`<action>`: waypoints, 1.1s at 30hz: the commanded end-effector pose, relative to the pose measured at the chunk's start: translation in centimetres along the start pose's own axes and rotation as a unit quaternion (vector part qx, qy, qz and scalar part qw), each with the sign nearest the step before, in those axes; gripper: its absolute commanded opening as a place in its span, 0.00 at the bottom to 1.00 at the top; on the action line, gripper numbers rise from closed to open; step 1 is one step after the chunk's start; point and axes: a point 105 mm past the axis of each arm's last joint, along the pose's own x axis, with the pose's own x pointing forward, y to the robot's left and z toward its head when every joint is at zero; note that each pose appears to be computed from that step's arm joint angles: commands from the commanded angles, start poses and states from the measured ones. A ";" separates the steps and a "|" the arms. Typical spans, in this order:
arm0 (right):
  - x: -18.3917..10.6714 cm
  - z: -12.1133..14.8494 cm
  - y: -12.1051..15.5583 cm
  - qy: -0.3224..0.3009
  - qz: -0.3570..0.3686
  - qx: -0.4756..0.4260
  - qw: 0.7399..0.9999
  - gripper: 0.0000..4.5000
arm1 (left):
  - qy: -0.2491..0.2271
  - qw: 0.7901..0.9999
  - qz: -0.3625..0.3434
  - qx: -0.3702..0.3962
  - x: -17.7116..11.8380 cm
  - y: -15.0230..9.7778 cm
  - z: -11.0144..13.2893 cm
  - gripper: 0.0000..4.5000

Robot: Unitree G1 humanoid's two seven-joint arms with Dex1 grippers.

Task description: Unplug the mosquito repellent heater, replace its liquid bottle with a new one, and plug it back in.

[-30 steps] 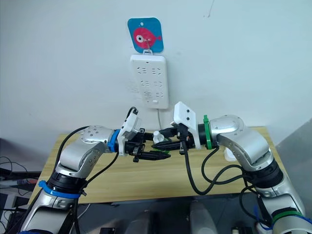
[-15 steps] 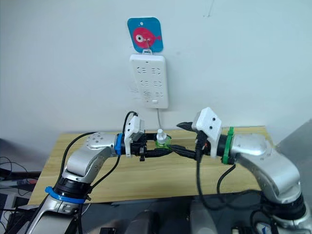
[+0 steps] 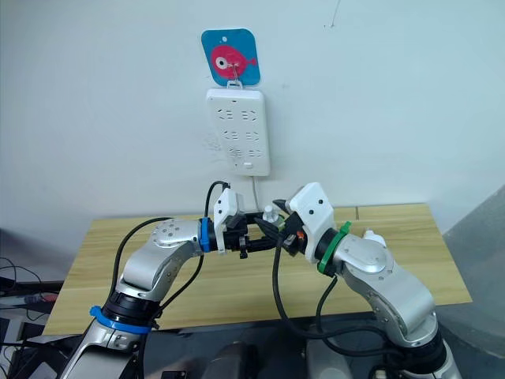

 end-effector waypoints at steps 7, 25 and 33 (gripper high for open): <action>-0.4 1.9 -0.1 0.001 0.167 -0.061 0.984 0.21 | -0.024 0.998 -0.053 0.020 -1.0 -1.3 1.6 0.51; -3.0 4.6 -3.3 0.041 0.227 -0.106 0.967 0.78 | -0.007 0.997 -0.072 0.016 -2.4 -1.1 1.1 0.51; -1.8 3.7 0.1 -0.018 0.127 -0.060 0.990 0.78 | -0.051 0.998 -0.046 0.008 -1.1 -0.8 2.0 0.51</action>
